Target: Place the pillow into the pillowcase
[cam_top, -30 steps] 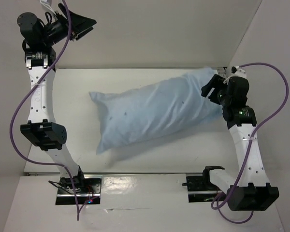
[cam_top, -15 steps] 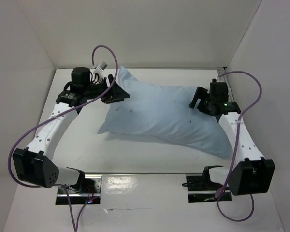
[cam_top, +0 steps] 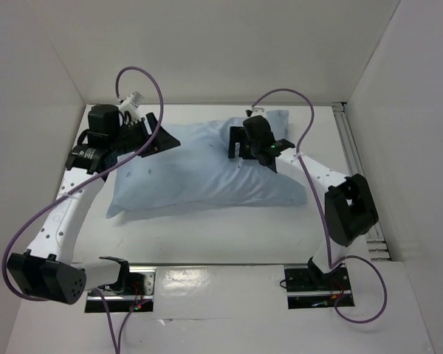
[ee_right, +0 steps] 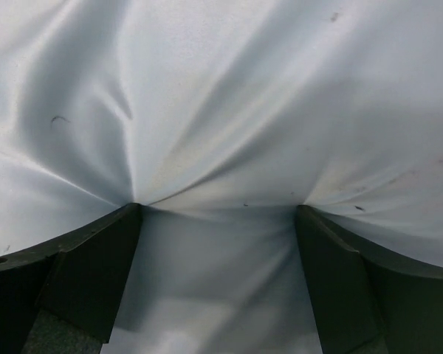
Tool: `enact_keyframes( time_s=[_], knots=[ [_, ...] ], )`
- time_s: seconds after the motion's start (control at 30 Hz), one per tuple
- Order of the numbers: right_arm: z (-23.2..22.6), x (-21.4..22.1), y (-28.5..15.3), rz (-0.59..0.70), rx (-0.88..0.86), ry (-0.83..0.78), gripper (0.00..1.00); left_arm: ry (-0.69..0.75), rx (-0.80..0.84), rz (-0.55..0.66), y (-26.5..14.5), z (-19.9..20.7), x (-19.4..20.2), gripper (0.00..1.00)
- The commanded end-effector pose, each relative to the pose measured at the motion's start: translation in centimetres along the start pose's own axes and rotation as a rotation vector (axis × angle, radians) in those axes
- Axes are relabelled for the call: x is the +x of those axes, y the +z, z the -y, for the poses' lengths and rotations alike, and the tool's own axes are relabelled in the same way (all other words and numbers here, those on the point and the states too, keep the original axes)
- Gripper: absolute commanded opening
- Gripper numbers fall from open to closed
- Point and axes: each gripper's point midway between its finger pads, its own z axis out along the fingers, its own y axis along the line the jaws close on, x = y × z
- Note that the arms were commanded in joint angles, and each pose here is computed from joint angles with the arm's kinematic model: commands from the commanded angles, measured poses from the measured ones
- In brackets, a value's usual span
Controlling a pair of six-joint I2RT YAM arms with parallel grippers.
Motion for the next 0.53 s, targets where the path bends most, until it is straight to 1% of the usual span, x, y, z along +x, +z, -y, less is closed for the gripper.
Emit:
enact_keyframes(
  time_s=[0.0,0.07,0.1,0.17,0.23,0.27,0.33,0.37,0.4,0.5],
  knots=[
    [-0.8,3.9,0.7,-0.164,-0.015,-0.036,0.94,0.064,-0.004,0.060,-1.7,0.8,-1.9,0.67],
    [-0.9,2.0,-0.5,-0.123,-0.025,-0.009,1.00,0.076,-0.004,0.060,-2.1,1.1,-2.1,0.69],
    [-0.7,-0.4,-2.3,-0.069,-0.019,0.014,1.00,0.089,-0.008,0.072,-2.5,1.2,-2.6,0.74],
    [0.7,-3.3,-4.4,0.020,0.067,0.032,1.00,0.109,-0.022,0.073,-2.6,1.1,-2.9,0.79],
    [2.2,-6.0,-7.8,0.092,0.134,0.059,1.00,0.129,-0.058,0.093,-3.3,0.9,-3.6,0.85],
    [4.0,-7.1,-8.9,0.130,0.218,0.068,1.00,0.135,-0.061,0.087,-3.3,0.9,-3.7,0.91],
    [6.8,-7.9,-11.6,0.152,0.312,0.093,1.00,0.146,-0.101,0.095,-3.7,0.4,-3.9,0.94],
    [7.9,-8.1,-12.4,0.161,0.347,0.098,1.00,0.167,-0.097,0.103,-3.9,0.7,-4.2,0.94],
    [9.7,-8.5,-14.3,0.192,0.410,0.123,1.00,0.179,-0.109,0.123,-4.4,0.6,-4.6,0.96],
    [12.1,-7.5,-15.9,0.216,0.473,0.151,1.00,0.179,-0.124,0.142,-5.0,0.6,-4.9,0.96]
  ],
)
